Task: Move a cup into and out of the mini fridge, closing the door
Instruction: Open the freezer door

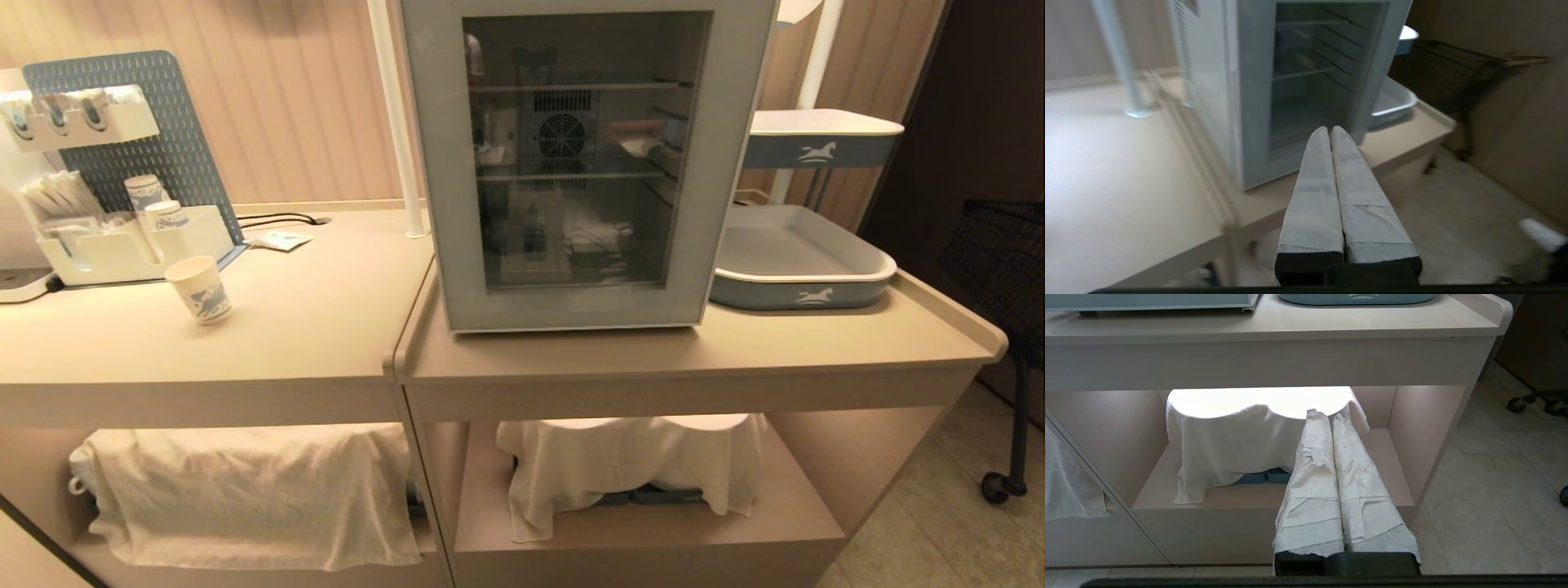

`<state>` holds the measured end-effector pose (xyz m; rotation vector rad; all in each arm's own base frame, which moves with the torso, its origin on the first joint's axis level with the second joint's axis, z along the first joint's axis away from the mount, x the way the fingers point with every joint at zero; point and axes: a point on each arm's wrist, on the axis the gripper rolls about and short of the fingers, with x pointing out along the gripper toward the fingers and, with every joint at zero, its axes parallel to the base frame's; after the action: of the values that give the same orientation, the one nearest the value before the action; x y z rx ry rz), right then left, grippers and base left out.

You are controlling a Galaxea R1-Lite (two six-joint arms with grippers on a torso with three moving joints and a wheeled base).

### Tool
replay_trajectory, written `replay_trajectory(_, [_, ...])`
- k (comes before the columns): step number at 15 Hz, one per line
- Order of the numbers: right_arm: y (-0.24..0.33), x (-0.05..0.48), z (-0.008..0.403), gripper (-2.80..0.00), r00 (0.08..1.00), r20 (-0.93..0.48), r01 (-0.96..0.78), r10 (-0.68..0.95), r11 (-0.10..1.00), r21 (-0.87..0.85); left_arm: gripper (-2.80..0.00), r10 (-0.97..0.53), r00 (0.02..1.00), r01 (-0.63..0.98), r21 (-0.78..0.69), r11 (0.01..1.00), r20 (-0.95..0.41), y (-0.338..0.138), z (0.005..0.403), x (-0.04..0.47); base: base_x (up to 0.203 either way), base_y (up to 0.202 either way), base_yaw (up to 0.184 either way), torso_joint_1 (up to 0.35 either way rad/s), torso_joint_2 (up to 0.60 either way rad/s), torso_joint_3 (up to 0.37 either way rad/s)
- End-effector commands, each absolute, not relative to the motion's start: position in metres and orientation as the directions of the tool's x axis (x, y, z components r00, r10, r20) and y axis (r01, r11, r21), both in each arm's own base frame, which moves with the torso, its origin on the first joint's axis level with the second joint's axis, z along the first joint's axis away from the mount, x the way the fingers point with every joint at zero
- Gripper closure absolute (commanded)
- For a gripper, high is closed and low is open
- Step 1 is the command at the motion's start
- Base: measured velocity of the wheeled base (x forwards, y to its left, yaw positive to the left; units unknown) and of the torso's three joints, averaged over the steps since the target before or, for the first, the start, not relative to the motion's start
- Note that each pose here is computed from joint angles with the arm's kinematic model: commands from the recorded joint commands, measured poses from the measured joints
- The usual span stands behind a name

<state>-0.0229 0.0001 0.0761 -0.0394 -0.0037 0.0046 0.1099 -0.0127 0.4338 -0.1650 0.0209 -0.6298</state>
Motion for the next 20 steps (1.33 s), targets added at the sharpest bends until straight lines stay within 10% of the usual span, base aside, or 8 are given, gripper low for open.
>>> replay_trajectory(1, [0.0, -0.023, 0.076, 0.0, 1.0, 0.004, -0.006, 0.006, 0.999, -0.04, 0.0, -0.732, 0.674, 0.647, -0.4, 0.649, -0.097, -0.016, 0.408, 0.224, 0.0, 0.0, 0.0, 0.0, 0.0, 0.0])
replay_trajectory(9, [0.0, -0.023, 0.076, 0.0, 1.0, 0.005, -0.006, 0.006, 0.999, -0.04, 0.0, -0.834, 0.536, 0.671, -0.536, 0.513, -0.128, -0.023, 0.325, 0.361, 0.0, 0.0, 0.0, 0.0, 0.0, 0.0])
replay_trajectory(18, [0.0, -0.023, 0.076, 0.0, 1.0, 0.003, -0.006, 0.006, 0.999, -0.04, 0.0, -0.838, 0.525, 0.724, -0.439, 0.532, -0.151, -0.026, 0.277, 0.403, 0.0, 0.0, 0.0, 0.0, 0.0, 0.0])
replay_trajectory(19, [0.0, -0.023, 0.076, 0.0, 1.0, 0.003, -0.006, 0.006, 0.999, -0.04, -0.36, -0.841, 0.518, 0.728, -0.435, 0.529, -0.155, -0.028, 0.275, 0.404, 0.0, 0.0, 0.0, 0.0, 0.0, 0.0])
replay_trajectory(20, [0.0, -0.023, 0.076, 0.0, 1.0, 0.005, -0.005, 0.005, 0.999, -0.04, -2.8, -0.843, 0.517, 0.742, -0.413, 0.528, -0.149, -0.03, 0.274, 0.406, 0.0, 0.0, 0.0, 0.0, 0.0, 0.0])
